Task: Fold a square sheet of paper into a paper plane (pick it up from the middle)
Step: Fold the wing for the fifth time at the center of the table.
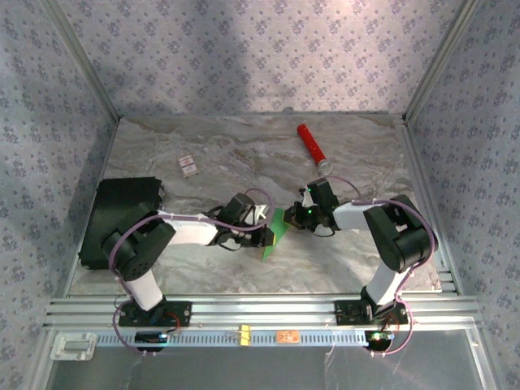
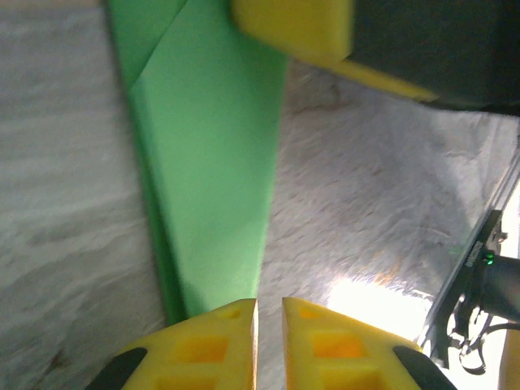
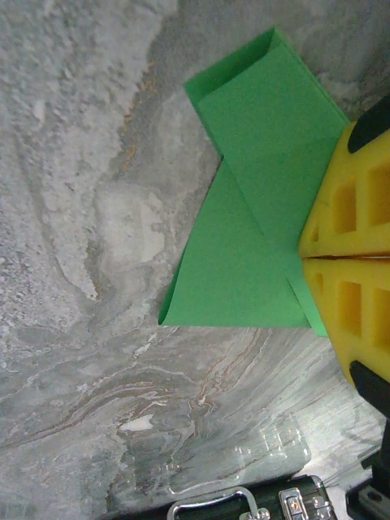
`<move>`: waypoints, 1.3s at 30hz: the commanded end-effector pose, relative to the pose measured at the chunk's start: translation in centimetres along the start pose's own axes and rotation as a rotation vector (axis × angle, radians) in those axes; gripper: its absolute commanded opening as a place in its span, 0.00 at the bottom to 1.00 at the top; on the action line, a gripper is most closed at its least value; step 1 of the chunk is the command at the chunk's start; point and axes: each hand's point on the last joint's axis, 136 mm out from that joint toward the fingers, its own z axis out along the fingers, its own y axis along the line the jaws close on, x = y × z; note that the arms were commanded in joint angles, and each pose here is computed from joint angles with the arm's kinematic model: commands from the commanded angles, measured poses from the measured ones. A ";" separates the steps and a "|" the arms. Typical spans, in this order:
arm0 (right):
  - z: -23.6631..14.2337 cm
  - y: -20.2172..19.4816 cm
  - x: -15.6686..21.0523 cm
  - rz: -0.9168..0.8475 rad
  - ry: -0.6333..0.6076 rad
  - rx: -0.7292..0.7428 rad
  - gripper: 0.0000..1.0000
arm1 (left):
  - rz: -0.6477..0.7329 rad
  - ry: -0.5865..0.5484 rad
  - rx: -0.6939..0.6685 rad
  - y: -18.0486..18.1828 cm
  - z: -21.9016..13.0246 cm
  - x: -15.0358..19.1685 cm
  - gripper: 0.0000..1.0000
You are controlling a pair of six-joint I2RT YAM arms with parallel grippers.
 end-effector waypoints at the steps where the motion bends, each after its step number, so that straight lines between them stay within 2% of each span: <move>1: 0.1 -3.8 0.7 0.036 0.006 0.126 0.10 | 0.013 -0.040 0.032 -1.9 -0.3 -2.0 0.16; 7: 0.1 -3.9 0.7 0.041 0.005 0.122 0.10 | -0.013 -0.016 0.017 -1.0 1.7 -2.6 0.17; 11: 0.0 -3.9 0.7 0.042 0.005 0.123 0.10 | -0.037 0.018 -0.007 0.4 2.3 -1.3 0.17; 17: -0.2 -4.4 0.9 0.051 0.004 0.134 0.09 | -0.043 0.076 -0.071 2.8 1.1 2.0 0.18; 24: -0.2 -4.4 0.9 0.056 0.000 0.133 0.09 | -0.007 0.111 -0.116 3.5 -0.9 4.5 0.20; 28: -0.3 -4.3 0.9 0.054 0.000 0.131 0.09 | 0.003 0.037 -0.099 2.2 -2.0 3.1 0.18; 32: -0.3 -4.3 0.9 0.056 -0.002 0.133 0.09 | 0.012 -0.042 -0.026 -0.8 -2.5 0.2 0.06; 36: -0.4 -4.4 0.9 0.055 -0.004 0.135 0.09 | 0.007 -0.095 0.030 -2.8 -2.4 -2.2 0.00; 39: -0.4 -4.4 0.9 0.058 -0.006 0.135 0.09 | 0.002 -0.100 0.067 -3.7 -1.9 -3.2 0.00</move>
